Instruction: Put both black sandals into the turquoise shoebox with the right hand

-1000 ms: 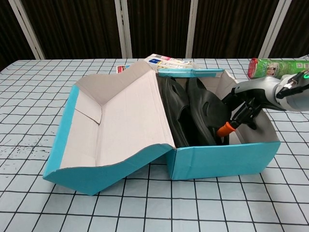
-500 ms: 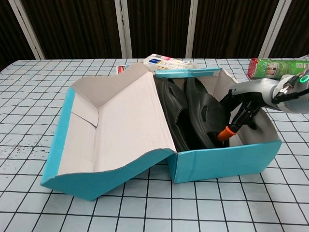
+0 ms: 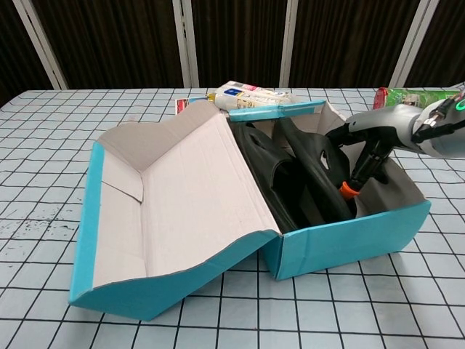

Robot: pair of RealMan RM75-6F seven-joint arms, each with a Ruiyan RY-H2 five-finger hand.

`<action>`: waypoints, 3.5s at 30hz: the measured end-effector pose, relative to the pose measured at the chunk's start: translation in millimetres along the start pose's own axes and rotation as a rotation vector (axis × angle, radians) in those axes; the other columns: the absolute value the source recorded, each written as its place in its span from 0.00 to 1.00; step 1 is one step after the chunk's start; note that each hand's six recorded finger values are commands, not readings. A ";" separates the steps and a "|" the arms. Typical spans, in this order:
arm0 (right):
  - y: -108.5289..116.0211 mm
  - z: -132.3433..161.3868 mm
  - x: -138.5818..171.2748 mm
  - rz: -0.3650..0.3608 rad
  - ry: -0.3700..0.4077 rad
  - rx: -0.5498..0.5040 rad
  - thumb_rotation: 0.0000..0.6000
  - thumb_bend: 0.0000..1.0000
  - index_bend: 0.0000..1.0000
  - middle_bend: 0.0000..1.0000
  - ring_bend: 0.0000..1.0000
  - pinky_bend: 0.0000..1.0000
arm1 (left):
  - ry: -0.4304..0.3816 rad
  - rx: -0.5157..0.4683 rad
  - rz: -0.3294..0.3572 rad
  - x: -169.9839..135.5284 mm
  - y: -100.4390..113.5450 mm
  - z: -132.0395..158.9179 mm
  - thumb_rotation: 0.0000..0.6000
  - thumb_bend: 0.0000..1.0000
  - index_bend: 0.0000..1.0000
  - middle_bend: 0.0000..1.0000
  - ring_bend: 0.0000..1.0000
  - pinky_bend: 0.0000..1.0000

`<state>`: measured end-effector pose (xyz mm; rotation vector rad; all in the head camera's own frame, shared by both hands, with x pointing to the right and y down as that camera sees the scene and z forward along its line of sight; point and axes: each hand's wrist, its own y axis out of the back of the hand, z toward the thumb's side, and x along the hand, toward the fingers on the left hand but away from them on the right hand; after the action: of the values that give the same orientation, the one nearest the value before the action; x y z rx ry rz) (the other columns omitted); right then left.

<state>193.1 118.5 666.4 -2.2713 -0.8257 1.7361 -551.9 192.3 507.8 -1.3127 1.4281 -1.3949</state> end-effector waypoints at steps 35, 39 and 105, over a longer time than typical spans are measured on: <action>57.4 21.8 58.8 -0.287 0.040 0.006 1.00 0.74 0.78 0.59 0.87 0.85 | -0.004 -0.019 0.001 -3.6 3.9 1.2 1.00 0.37 0.17 0.06 0.03 0.13; 38.4 40.0 55.4 -0.278 0.097 -0.076 1.00 0.76 0.80 0.62 0.88 0.85 | -0.005 -0.017 -0.002 -3.7 3.4 1.5 1.00 0.37 0.17 0.06 0.03 0.13; 35.7 -130.4 206.4 -0.557 -0.039 0.385 1.00 0.30 0.24 0.08 0.23 0.31 | -0.017 -0.021 -0.010 -12.2 10.3 1.4 1.00 0.37 0.16 0.06 0.03 0.13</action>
<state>361.3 220.9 517.8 -1.5736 -0.9221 1.5163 -549.8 202.6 495.7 -1.3430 1.4302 -1.3760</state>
